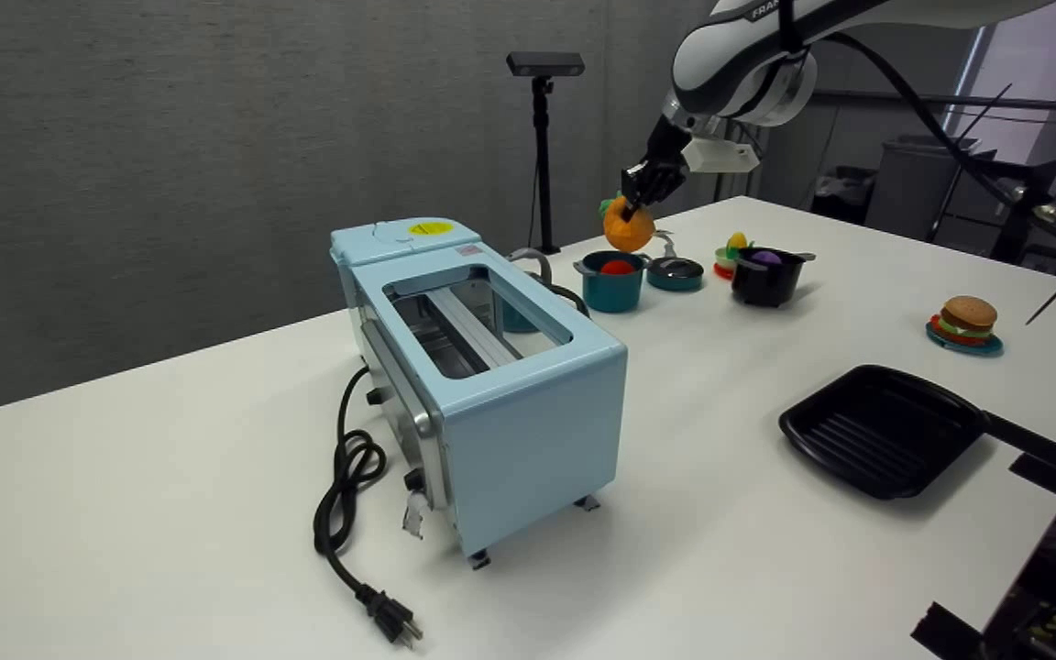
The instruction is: Put the pineapple plush toy in the blue pot
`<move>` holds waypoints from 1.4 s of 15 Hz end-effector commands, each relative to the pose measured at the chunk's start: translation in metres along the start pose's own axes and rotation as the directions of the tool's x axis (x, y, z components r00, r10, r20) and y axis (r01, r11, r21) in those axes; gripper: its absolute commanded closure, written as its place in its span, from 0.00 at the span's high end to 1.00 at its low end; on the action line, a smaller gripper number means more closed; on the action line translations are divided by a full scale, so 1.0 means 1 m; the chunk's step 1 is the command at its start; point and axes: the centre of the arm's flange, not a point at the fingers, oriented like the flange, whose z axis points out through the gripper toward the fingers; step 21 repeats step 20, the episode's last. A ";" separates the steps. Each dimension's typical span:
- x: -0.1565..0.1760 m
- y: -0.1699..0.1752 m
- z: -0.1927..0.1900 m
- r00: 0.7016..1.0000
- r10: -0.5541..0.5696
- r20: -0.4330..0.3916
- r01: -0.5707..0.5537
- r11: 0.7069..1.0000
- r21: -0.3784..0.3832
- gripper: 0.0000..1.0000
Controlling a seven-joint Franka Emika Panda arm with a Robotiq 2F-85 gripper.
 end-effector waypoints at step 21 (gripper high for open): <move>0.023 0.007 -0.011 1.000 -0.005 -0.017 0.005 1.000 -0.001 1.00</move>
